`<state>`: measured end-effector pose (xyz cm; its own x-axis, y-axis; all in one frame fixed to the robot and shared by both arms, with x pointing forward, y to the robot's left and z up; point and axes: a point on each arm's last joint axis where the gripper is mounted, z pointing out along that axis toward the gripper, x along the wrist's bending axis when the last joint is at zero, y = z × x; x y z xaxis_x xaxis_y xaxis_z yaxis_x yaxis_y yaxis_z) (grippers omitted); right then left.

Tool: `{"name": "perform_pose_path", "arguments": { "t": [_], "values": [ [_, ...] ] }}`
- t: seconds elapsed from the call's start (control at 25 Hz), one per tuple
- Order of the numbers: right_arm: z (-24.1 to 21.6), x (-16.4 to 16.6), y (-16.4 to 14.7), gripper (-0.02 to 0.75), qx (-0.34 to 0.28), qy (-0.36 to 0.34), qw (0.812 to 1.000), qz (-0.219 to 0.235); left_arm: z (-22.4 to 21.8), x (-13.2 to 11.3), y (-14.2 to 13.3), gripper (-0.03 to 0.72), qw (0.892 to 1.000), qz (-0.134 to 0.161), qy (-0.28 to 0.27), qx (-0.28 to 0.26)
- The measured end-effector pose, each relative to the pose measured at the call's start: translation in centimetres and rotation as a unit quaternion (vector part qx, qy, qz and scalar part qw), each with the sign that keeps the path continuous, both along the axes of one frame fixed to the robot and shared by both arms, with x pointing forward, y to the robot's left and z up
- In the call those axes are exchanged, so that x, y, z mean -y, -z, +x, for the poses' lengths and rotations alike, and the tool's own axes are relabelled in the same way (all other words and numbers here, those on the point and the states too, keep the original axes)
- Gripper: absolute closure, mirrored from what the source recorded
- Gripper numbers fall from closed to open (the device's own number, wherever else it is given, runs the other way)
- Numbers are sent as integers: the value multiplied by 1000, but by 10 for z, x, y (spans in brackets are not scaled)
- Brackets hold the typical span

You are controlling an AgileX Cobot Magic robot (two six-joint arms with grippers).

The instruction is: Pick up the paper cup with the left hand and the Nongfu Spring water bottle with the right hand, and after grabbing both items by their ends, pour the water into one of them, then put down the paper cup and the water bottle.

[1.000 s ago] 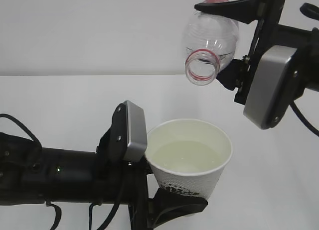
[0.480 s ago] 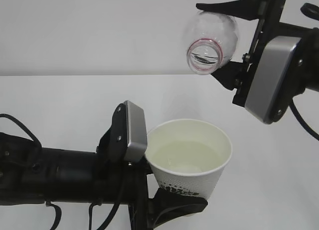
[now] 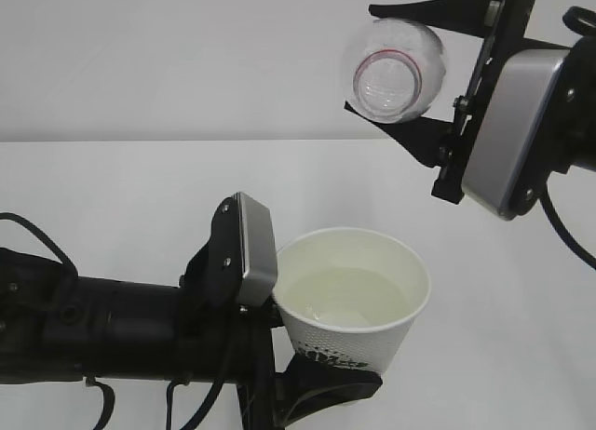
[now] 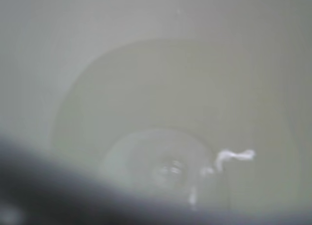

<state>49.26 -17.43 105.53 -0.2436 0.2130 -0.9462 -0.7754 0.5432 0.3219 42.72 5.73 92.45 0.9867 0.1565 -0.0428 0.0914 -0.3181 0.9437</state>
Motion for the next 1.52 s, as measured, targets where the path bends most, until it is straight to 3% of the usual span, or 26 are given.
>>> {"name": "perform_pose_path", "arguments": {
  "t": [0.52,0.84,1.52],
  "values": [
    [0,0,0,220,-57,-2,997,41,0,0,0,213,1000,0,0,0],
    [0,0,0,220,-92,-4,994,66,0,1,-4,213,1000,-21,3,11],
    [0,0,0,220,-173,-7,977,124,0,2,-5,213,999,-29,5,18]
  ]
}}
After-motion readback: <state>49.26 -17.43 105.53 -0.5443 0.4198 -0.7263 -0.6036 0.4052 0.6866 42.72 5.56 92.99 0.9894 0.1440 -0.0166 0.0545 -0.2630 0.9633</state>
